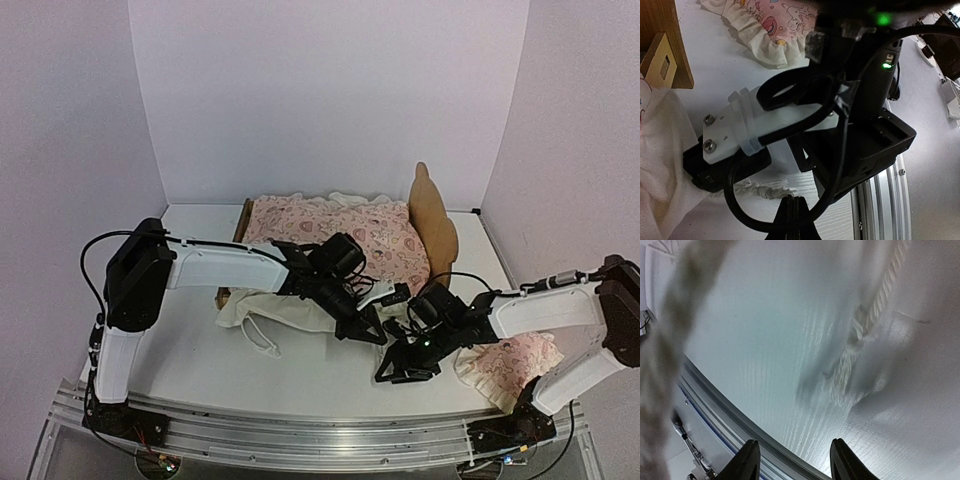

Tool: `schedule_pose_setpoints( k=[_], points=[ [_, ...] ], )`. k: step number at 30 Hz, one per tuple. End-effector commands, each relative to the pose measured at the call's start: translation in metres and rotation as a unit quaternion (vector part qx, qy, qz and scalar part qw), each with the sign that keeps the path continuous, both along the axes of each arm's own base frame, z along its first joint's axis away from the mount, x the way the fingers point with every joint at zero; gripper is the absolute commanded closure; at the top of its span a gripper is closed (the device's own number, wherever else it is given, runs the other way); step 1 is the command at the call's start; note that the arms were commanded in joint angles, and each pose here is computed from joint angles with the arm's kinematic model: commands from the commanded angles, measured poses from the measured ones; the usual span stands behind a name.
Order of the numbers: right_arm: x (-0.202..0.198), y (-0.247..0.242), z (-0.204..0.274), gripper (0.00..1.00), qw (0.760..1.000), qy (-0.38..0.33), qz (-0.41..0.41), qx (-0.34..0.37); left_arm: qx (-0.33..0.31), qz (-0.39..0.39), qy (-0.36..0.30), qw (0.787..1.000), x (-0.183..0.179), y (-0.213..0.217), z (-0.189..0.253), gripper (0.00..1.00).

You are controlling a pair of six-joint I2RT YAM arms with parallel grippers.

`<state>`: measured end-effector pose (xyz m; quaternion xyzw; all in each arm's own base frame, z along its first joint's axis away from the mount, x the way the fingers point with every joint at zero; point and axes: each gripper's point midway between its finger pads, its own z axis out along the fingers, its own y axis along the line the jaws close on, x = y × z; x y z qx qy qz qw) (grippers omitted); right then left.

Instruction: Set up the pet bed

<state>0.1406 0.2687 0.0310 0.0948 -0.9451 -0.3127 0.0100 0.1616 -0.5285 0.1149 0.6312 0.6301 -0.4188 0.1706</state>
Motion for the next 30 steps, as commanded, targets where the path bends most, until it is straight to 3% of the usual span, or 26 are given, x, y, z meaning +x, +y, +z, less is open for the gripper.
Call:
schedule_pose_setpoints(
  k=[1,10,18,20,25,30],
  points=[
    [0.013,-0.003,0.021,0.49,0.998,-0.058,-0.024,0.016,-0.016,0.011,-0.005,1.000,0.007,-0.012,0.007,1.00],
    [0.040,-0.040,0.025,0.47,0.984,-0.112,-0.131,-0.055,-0.016,0.044,0.028,0.998,0.009,-0.026,-0.011,1.00],
    [0.043,-0.119,0.037,0.47,0.941,-0.143,-0.225,-0.208,-0.024,0.061,0.020,0.998,0.012,-0.048,-0.037,1.00],
    [0.043,-0.123,0.040,0.45,0.938,-0.152,-0.228,-0.211,-0.021,0.061,0.016,0.998,0.012,-0.048,-0.047,0.94],
    [0.050,-0.117,0.046,0.44,0.941,-0.167,-0.203,-0.211,-0.030,0.017,-0.003,0.999,-0.002,-0.048,-0.050,0.64],
    [0.064,-0.102,0.052,0.43,0.945,-0.182,-0.171,-0.210,-0.015,-0.059,-0.060,0.996,-0.014,-0.026,-0.038,0.51]
  ],
)
